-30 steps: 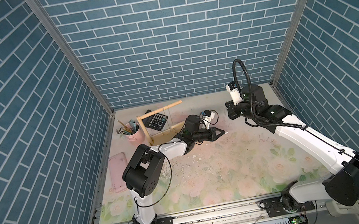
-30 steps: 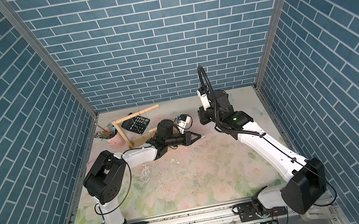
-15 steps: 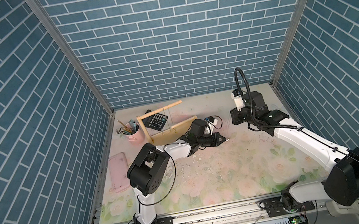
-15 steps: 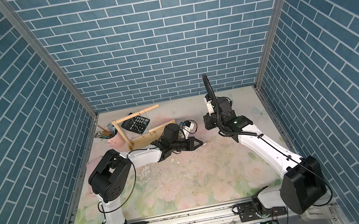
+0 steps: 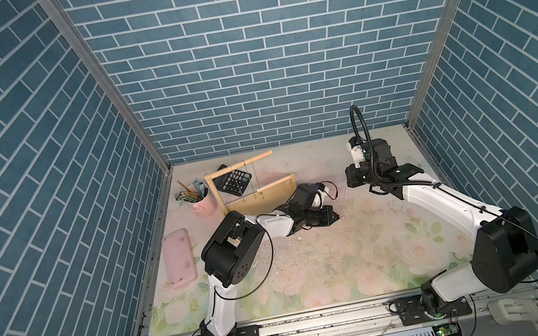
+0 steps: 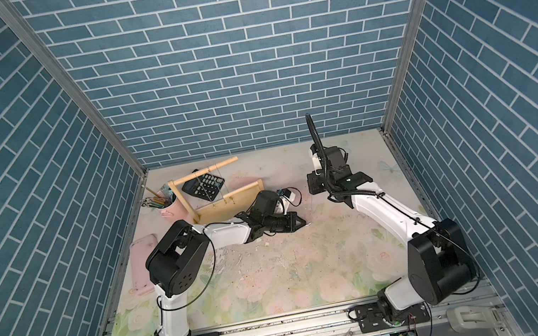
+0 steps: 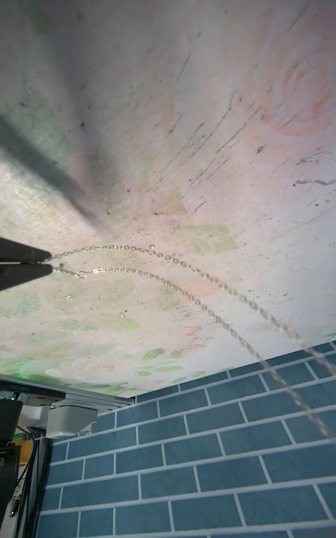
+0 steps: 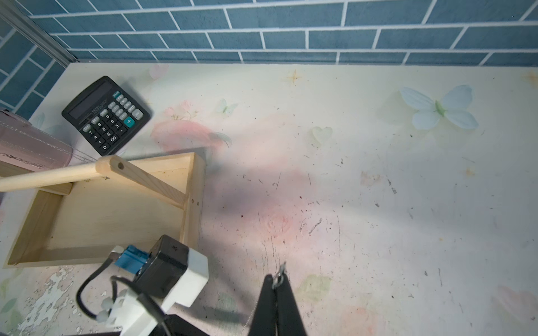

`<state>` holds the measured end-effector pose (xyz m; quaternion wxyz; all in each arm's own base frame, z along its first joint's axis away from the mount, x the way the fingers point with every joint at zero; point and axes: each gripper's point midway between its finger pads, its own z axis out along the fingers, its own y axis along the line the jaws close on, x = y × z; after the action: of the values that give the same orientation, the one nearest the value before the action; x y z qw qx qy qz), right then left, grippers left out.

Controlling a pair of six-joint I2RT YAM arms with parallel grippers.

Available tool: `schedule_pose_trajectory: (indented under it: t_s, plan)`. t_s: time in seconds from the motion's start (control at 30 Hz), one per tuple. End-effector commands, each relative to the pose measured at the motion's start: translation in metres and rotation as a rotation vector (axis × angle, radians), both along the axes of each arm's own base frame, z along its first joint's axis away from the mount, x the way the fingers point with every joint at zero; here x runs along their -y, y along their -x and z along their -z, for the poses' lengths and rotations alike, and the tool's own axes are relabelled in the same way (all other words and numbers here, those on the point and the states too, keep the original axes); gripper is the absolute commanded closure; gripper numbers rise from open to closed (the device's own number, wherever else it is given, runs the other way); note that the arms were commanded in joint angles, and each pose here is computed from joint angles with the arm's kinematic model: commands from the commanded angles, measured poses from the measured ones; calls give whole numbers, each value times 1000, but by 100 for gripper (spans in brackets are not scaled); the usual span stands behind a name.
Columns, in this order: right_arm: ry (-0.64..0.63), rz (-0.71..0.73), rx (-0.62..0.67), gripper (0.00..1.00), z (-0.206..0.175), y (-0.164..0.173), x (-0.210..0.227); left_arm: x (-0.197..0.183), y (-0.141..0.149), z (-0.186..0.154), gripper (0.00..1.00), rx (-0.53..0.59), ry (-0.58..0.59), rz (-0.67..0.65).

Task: Take the necklace off the jewelry display stand
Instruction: Place the necklace at the center of the board.

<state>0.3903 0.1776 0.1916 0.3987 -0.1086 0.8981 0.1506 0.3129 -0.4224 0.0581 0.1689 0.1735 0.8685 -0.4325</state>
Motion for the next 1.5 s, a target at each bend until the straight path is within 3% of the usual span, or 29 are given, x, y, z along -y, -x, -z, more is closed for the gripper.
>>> schedule_pose_trajectory:
  t_s: [0.0, 0.6, 1.47]
  plan:
    - [-38, 22, -27, 100, 9, -6, -1, 3, -3, 3, 100, 14, -29, -9]
    - [-63, 17, -141, 100, 56, -34, -5, 7, -3, 25, 100, -20, -74, -20]
    - [-75, -20, -206, 100, 80, -57, -18, 8, 2, 45, 100, -49, -99, -85]
